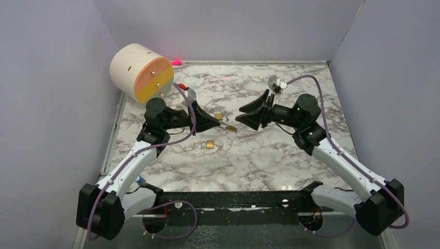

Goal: Lock with the key
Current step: Pick up the lock from the center of the board, then lock the lock.

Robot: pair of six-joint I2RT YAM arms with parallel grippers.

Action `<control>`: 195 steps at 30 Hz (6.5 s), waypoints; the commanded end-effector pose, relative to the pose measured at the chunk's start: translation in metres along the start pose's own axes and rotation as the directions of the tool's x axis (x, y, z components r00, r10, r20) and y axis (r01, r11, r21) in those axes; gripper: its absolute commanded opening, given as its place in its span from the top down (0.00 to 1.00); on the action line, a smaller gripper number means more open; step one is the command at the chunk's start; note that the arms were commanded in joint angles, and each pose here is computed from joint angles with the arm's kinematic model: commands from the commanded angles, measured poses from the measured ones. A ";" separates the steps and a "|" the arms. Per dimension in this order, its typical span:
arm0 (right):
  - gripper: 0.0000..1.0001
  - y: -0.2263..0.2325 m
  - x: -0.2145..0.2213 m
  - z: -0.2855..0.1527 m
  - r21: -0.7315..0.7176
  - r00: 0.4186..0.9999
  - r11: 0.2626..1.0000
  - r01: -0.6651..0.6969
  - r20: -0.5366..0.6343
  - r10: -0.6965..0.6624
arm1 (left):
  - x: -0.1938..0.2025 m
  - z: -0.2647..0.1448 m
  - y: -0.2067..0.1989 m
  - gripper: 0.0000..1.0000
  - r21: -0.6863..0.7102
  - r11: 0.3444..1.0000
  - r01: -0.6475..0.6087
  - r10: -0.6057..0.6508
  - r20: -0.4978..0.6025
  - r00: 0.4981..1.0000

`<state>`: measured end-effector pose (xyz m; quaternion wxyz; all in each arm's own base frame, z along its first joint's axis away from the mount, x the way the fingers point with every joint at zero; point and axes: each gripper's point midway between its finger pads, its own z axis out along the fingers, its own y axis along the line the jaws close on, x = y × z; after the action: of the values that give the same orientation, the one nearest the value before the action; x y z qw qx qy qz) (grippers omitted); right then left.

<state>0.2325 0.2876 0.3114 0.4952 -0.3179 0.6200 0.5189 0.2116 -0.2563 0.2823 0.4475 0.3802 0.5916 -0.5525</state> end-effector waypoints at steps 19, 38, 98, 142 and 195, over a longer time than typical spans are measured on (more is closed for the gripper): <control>0.55 0.017 -0.004 0.007 -0.178 0.978 0.964 0.199 0.095 -0.184 | -0.078 -0.008 -0.008 1.00 -0.101 0.994 -0.036 0.070 0.359 0.931; 0.54 0.012 -0.003 0.018 -0.202 0.974 0.955 0.216 0.109 -0.197 | -0.076 -0.009 -0.016 1.00 -0.076 0.996 -0.047 0.071 0.357 0.932; 0.99 0.048 0.003 0.017 -0.414 0.972 0.906 -0.087 -0.234 -0.014 | -0.057 -0.030 -0.051 0.75 0.149 0.975 -0.162 0.149 0.094 0.984; 0.99 0.042 0.005 0.024 -0.396 0.968 0.913 -0.100 -0.253 -0.004 | -0.065 -0.021 -0.030 0.81 0.078 0.992 -0.098 0.088 0.115 0.989; 0.99 0.061 -0.045 0.037 -0.396 0.996 0.918 -0.014 -0.086 -0.022 | -0.048 -0.005 -0.020 1.00 0.022 0.998 -0.064 0.062 0.109 0.992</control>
<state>0.2031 0.3260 0.3399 0.3229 -0.4134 0.5786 0.6246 0.2109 -0.2364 0.3624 0.5398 0.3833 0.5176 -0.5420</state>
